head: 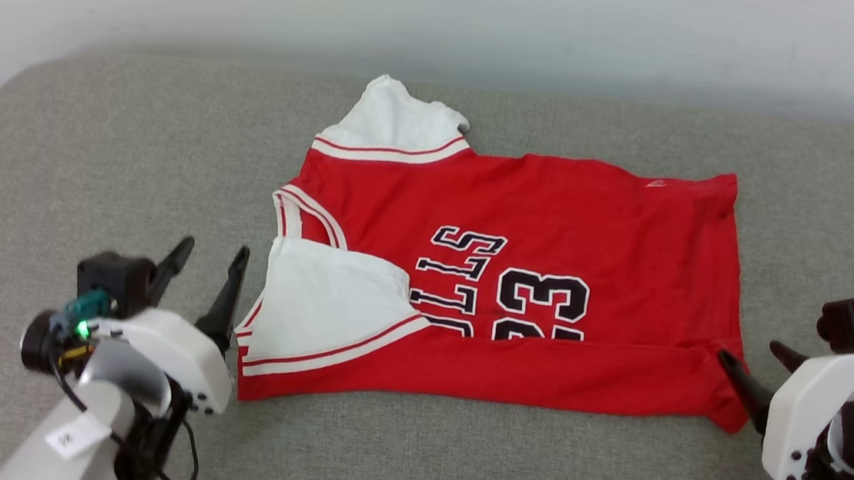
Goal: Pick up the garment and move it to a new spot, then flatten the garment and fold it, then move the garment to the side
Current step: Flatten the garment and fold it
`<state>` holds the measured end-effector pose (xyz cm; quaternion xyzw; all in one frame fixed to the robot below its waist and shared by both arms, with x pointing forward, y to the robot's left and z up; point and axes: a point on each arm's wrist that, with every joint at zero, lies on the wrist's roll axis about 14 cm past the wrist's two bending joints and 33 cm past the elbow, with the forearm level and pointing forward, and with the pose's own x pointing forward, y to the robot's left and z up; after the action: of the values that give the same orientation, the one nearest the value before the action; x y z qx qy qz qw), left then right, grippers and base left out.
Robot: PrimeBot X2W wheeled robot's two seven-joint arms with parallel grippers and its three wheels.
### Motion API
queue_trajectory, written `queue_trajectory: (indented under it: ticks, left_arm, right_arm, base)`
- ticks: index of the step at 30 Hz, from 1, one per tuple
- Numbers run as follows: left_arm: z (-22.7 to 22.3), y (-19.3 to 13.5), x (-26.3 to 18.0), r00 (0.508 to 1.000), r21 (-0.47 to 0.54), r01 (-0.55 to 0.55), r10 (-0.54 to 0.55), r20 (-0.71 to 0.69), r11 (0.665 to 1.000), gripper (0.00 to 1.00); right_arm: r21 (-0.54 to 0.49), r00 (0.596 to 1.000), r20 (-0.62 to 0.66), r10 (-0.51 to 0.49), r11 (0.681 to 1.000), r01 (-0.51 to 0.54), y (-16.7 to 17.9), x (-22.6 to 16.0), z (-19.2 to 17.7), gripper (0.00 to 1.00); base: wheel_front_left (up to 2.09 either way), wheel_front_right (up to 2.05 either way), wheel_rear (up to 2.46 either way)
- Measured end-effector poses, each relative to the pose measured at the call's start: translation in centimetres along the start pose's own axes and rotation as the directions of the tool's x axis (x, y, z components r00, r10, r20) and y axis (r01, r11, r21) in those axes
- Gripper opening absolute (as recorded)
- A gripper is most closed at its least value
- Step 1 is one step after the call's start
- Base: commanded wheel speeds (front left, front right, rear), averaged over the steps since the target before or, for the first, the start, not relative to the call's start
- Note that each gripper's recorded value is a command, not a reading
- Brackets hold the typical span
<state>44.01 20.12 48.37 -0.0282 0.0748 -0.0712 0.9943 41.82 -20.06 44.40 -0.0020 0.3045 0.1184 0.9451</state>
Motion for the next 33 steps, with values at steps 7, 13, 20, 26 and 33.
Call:
queue_trajectory:
  ticks: [7,13,20,26,33]
  left_arm:
    - [-2.4,-1.5,-3.6,0.998,-0.087,-0.028,0.023,-0.055,0.996,1.00]
    - [-5.3,-1.8,-5.6,0.984,-0.084,-0.037,0.022,-0.175,0.996,1.00]
    - [-8.0,-2.6,-5.8,0.953,-0.066,-0.012,-0.009,-0.304,0.998,1.00]
    - [-10.1,-1.6,-5.0,0.924,-0.021,-0.040,0.029,-0.382,0.999,1.00]
    - [-12.4,-1.2,-4.5,0.886,0.009,-0.037,0.037,-0.461,0.999,0.48]
  right_arm:
    - [-0.045,0.999,0.016,-0.042,0.998,0.042,0.1,-2.0,-0.4,1.00]
    - [-0.055,0.993,-0.076,-0.091,0.995,0.087,-0.2,-2.7,-2.6,1.00]
    - [-0.036,0.988,-0.102,-0.116,0.993,0.113,-0.2,-2.8,-2.8,1.00]
    - [-0.027,0.985,-0.112,-0.130,0.991,0.128,-0.6,-2.4,-3.0,1.00]
    - [-0.003,0.982,-0.130,-0.135,0.991,0.136,-0.7,-2.1,-3.6,1.00]
  base:
    - [0.00,0.00,0.00]
    - [0.00,0.00,0.00]
    - [0.00,0.00,0.00]
    - [0.00,0.00,0.00]
    - [0.00,0.00,0.00]
